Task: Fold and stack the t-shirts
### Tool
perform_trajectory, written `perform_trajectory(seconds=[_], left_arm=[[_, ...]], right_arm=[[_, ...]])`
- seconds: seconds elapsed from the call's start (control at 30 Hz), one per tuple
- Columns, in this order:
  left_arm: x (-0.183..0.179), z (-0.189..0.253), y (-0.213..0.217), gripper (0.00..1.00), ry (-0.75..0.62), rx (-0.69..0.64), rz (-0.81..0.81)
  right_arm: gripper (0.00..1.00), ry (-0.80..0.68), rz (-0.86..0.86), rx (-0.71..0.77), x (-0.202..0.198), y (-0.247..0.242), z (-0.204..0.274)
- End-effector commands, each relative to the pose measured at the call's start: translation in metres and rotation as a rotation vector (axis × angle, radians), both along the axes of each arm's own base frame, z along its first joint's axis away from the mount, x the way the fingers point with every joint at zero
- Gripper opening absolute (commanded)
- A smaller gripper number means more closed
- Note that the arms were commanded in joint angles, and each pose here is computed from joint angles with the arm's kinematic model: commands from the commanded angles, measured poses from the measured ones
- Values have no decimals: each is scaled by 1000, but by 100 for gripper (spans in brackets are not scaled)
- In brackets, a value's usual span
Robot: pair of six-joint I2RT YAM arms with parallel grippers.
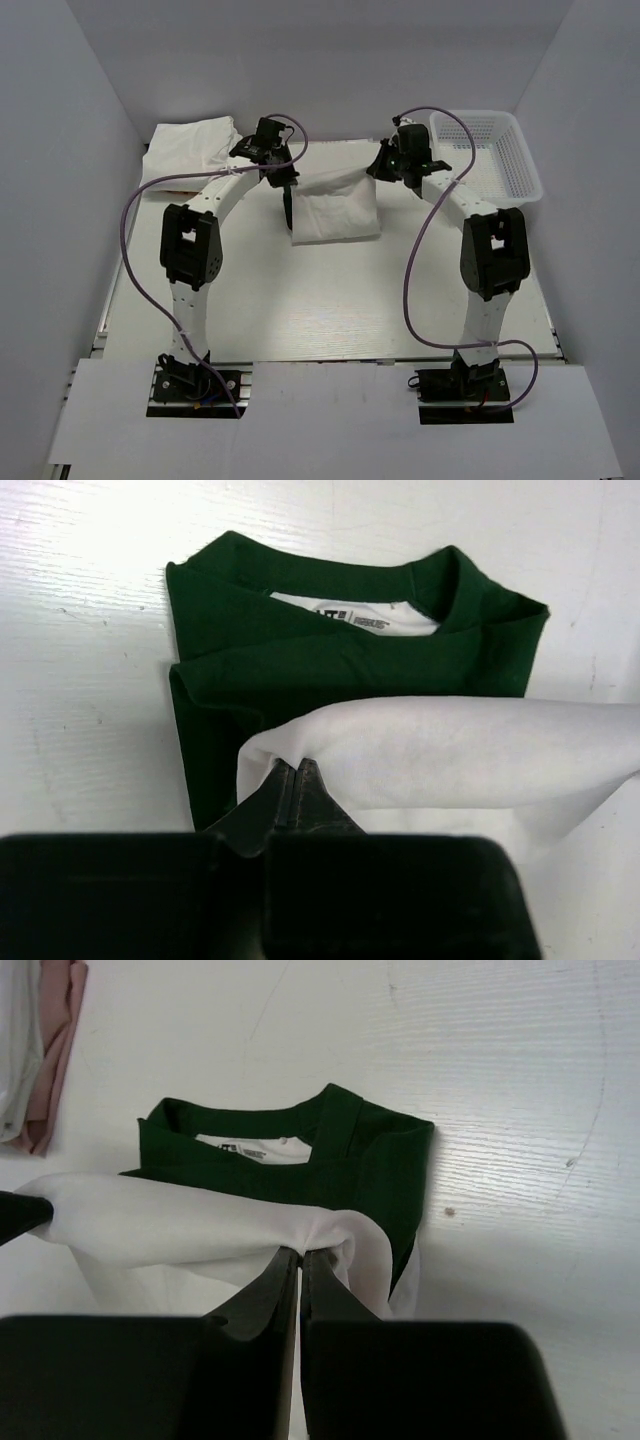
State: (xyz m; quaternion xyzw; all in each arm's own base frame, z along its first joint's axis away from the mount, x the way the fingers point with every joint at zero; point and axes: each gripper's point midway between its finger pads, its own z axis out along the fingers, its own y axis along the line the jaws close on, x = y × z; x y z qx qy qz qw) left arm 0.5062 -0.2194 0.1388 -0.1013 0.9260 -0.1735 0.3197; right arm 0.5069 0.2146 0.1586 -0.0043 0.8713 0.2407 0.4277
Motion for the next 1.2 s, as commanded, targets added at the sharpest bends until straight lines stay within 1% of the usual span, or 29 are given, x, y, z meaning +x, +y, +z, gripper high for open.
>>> perform_trajectory(seconds=[0.0, 0.07, 0.1, 0.13, 0.17, 0.2, 0.23, 0.27, 0.3, 0.33, 0.37, 0.4, 0.43, 0.5, 0.53, 0.57, 0.67, 0.7, 0.73, 0.8, 0.83, 0.87, 0.93, 0.97, 1.03, 1.07, 1.1, 1.13, 1.17], left_arm=[[14, 11, 2, 0, -32, -22, -13], [22, 7, 6, 0, -38, -23, -1], [31, 11, 10, 0, -55, -29, 9], [34, 0, 9, 0, -41, -24, 9], [41, 3, 12, 0, -53, -28, 18], [44, 1, 9, 0, -50, -40, 19], [48, -10, 15, 0, -30, -34, 31], [52, -5, 12, 8, -42, -44, 25], [58, -5, 14, 19, -51, -56, 25], [62, -4, 17, 27, -55, -64, 28], [65, 7, 14, 32, -78, -78, 21], [68, 6, 18, 43, -78, -84, 23], [70, 10, 17, 99, -87, -87, 23], [70, 24, 25, 100, -110, -85, 39], [67, 43, 26, 100, -144, -95, 38], [60, 35, 28, 100, -131, -84, 32], [46, 38, 28, 100, -154, -84, -9], [40, 33, 23, 100, -150, -77, -27], [35, 23, 16, 100, -147, -61, -84], [33, 11, 11, 100, -132, -53, -135], [30, 7, 1, 100, -131, -58, -197], [33, 5, -2, 100, -131, -65, -204], [41, -9, -3, 96, -116, -47, -219], [43, -14, -4, 94, -110, -46, -219], [49, -29, -6, 88, -98, -44, -218], [55, -30, -6, 86, -115, -40, -212], [58, -34, -7, 84, -113, -40, -212], [64, -33, -4, 82, -120, -25, -196], [66, -42, -3, 79, -110, -14, -187]], right_arm=[[0, -75, 14, -11, 32, -2, 14], [0, -55, 29, -12, 38, 2, 0], [0, -73, 30, -2, 46, 3, 9], [0, -28, 46, -6, 48, 6, -14], [0, -23, 54, 4, 51, 8, -17], [0, -46, 54, 18, 59, 9, -7], [0, -15, 68, 24, 62, 13, -29], [0, -24, 61, 30, 68, 10, -26], [4, -24, 63, 38, 74, 12, -29], [15, -34, 100, 58, 75, 19, -24], [33, -27, 105, 61, 79, 19, -33], [90, -43, 123, 57, 82, 20, -30], [90, -69, 156, 81, 84, 24, -13], [90, -87, 181, 82, 83, 26, -4], [90, -83, 187, 81, 81, 25, -5], [90, -117, 192, 86, 78, 24, 15], [90, -115, 209, 73, 62, 21, 17], [90, -111, 216, 68, 53, 21, 15], [90, -105, 220, 66, 45, 19, 15], [90, -100, 233, 59, 34, 16, 16], [90, -91, 237, 57, 31, 15, 13], [90, -74, 235, 46, 27, 13, 3], [90, -62, 233, 29, 26, 11, -3], [90, -80, 232, 22, 31, 10, 4], [90, -58, 223, 7, 39, 11, -8], [90, -42, 222, -5, 43, 10, -20], [90, -79, 223, -4, 52, 12, -6], [90, -55, 218, -17, 55, 11, -20], [90, -38, 227, -34, 58, 12, -35]])
